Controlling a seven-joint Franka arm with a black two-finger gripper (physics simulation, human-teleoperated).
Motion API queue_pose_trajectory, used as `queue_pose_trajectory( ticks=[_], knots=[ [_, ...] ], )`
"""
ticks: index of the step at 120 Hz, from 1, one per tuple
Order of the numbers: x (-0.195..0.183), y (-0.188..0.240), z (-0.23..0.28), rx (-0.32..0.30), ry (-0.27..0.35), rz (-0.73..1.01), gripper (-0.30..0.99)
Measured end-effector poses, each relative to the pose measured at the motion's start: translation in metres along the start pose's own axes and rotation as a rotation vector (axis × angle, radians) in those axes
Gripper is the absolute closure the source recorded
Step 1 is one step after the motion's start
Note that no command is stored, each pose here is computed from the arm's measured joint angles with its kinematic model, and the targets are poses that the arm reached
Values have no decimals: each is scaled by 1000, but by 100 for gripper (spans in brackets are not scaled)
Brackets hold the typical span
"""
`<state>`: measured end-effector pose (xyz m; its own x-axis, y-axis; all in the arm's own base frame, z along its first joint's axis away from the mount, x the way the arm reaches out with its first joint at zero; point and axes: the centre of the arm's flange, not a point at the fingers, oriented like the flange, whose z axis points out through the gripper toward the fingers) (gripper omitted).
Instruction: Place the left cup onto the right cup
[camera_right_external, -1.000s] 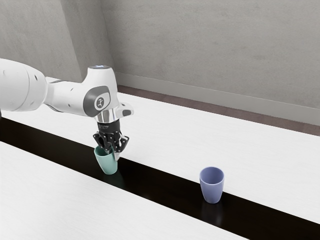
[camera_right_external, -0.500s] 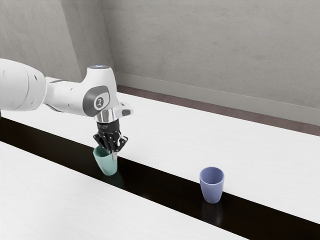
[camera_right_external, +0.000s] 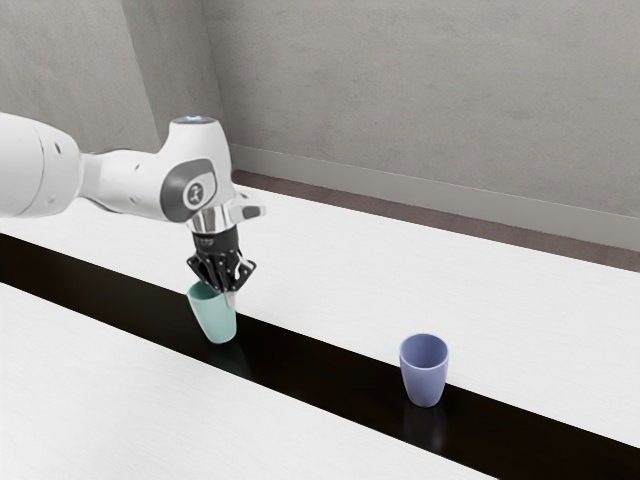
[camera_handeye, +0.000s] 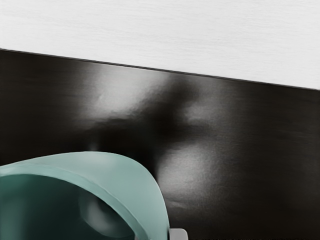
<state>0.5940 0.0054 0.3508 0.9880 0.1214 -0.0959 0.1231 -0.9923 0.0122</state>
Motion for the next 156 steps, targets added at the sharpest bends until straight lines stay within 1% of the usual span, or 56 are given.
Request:
queue_pose_trajectory(
  ticks=[21, 67, 81, 109, 156],
  knots=[
    [-1, 1, -15, -1, 22, 8, 79],
    [0, 26, -58, -4, 59, 55, 79],
    [0, 35, -72, -2, 61, 72, 79],
    [-6, 50, -93, 22, 57, 112, 79],
    [-28, 89, -116, 27, 57, 191, 79]
  ],
)
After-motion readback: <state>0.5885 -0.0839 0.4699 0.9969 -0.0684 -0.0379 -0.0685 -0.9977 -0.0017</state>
